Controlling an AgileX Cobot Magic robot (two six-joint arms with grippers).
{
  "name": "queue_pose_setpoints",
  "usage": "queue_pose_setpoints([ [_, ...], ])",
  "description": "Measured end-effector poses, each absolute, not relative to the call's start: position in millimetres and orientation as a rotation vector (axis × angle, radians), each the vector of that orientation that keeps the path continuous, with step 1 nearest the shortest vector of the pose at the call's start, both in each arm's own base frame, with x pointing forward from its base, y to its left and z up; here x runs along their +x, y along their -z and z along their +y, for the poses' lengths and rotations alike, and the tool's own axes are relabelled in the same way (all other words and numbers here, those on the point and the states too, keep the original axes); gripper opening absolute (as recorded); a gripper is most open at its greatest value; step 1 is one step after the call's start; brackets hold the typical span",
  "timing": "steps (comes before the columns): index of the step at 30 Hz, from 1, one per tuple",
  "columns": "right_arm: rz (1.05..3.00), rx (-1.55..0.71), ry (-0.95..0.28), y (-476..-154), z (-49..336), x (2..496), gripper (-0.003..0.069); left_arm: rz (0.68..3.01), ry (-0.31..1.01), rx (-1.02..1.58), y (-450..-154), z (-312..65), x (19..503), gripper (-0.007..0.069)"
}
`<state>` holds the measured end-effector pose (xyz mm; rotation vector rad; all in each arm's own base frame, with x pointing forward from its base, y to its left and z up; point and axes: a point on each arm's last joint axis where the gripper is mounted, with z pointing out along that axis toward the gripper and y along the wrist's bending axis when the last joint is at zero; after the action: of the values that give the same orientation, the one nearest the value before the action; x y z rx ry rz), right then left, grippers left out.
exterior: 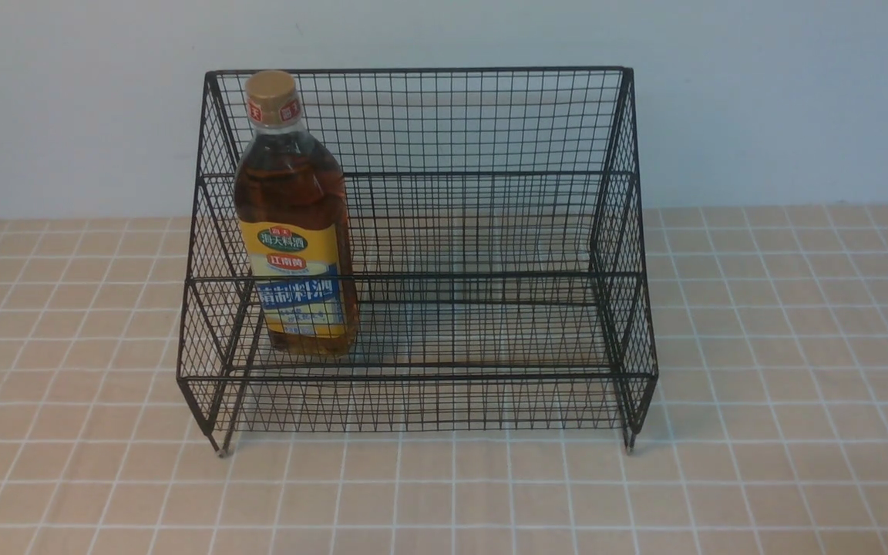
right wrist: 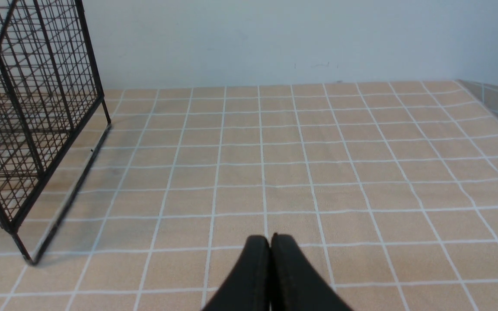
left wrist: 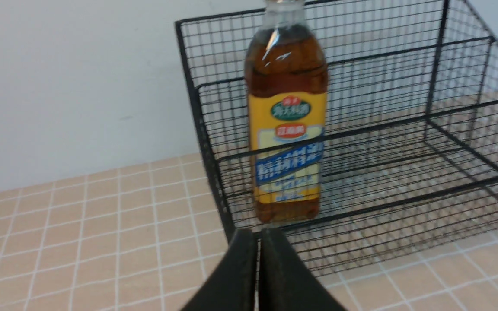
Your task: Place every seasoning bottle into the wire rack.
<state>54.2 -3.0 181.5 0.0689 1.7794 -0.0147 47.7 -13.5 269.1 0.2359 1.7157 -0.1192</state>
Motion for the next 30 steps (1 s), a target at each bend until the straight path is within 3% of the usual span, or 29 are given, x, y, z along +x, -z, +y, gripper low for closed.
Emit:
queue_pose_setpoints([
  [3,1.779,0.069,0.015,-182,-3,54,-0.0015,1.729,0.063,0.203,-231,-10,50,-0.0007],
  [10,1.779,0.069,0.015,-182,-3,54,-0.0015,1.827,0.007,0.211,-178,-8,52,-0.0007],
  [30,1.779,0.069,0.015,-182,-3,54,-0.0015,1.858,0.007,0.212,-171,-7,52,-0.0007],
])
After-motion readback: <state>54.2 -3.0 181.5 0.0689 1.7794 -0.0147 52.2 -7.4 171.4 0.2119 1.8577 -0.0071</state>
